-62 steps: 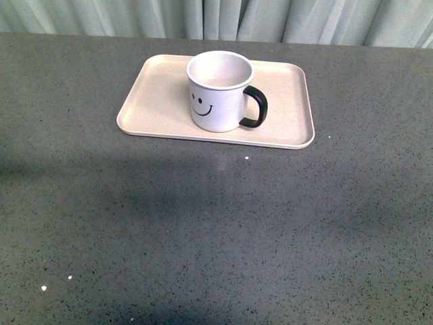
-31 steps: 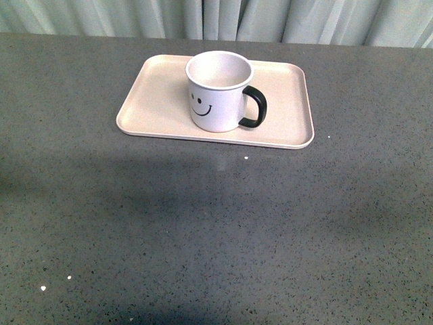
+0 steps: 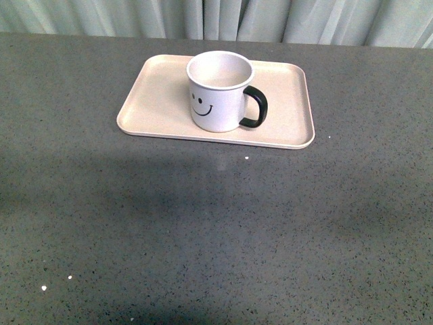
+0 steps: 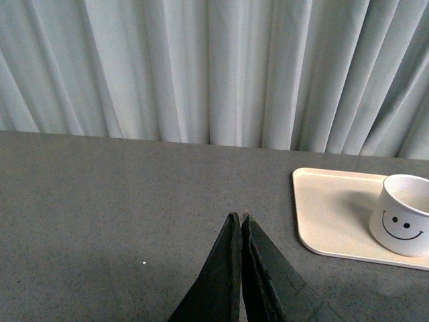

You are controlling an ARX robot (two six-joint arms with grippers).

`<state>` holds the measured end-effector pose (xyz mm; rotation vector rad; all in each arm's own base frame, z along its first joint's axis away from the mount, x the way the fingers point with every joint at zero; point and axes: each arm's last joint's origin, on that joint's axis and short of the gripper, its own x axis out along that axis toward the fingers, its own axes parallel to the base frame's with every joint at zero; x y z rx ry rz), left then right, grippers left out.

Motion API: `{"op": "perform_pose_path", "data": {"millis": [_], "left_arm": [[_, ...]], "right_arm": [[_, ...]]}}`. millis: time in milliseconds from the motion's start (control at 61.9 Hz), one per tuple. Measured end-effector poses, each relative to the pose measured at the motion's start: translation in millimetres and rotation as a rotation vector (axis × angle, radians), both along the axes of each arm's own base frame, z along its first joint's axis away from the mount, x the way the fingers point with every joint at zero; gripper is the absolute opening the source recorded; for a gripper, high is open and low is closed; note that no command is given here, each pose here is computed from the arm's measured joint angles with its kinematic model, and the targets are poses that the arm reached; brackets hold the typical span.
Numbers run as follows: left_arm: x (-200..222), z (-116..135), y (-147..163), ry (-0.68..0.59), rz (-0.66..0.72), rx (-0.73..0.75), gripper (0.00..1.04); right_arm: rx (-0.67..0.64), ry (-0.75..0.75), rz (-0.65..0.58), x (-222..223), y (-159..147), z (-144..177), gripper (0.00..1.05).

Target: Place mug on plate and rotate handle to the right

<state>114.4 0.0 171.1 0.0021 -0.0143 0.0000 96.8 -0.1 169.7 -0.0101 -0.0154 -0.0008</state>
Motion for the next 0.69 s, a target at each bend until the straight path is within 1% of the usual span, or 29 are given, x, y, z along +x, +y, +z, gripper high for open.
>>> {"op": "perform_pose_path", "data": {"millis": [339, 404, 469, 695], "left_arm": [[-7, -1, 0, 0.001, 0.0, 0.0, 0.01], [-13, -5, 0, 0.034, 0.0, 0.0, 0.01], [-16, -4, 0, 0.014, 0.0, 0.0, 0.01], [-16, -4, 0, 0.018, 0.0, 0.0, 0.01]], "right_arm": [[0.0, 0.0, 0.0, 0, 0, 0, 0.96], [0.0, 0.0, 0.0, 0, 0, 0, 0.96], [0.0, 0.0, 0.0, 0, 0, 0, 0.96], [0.0, 0.0, 0.0, 0, 0, 0, 0.96]]}}
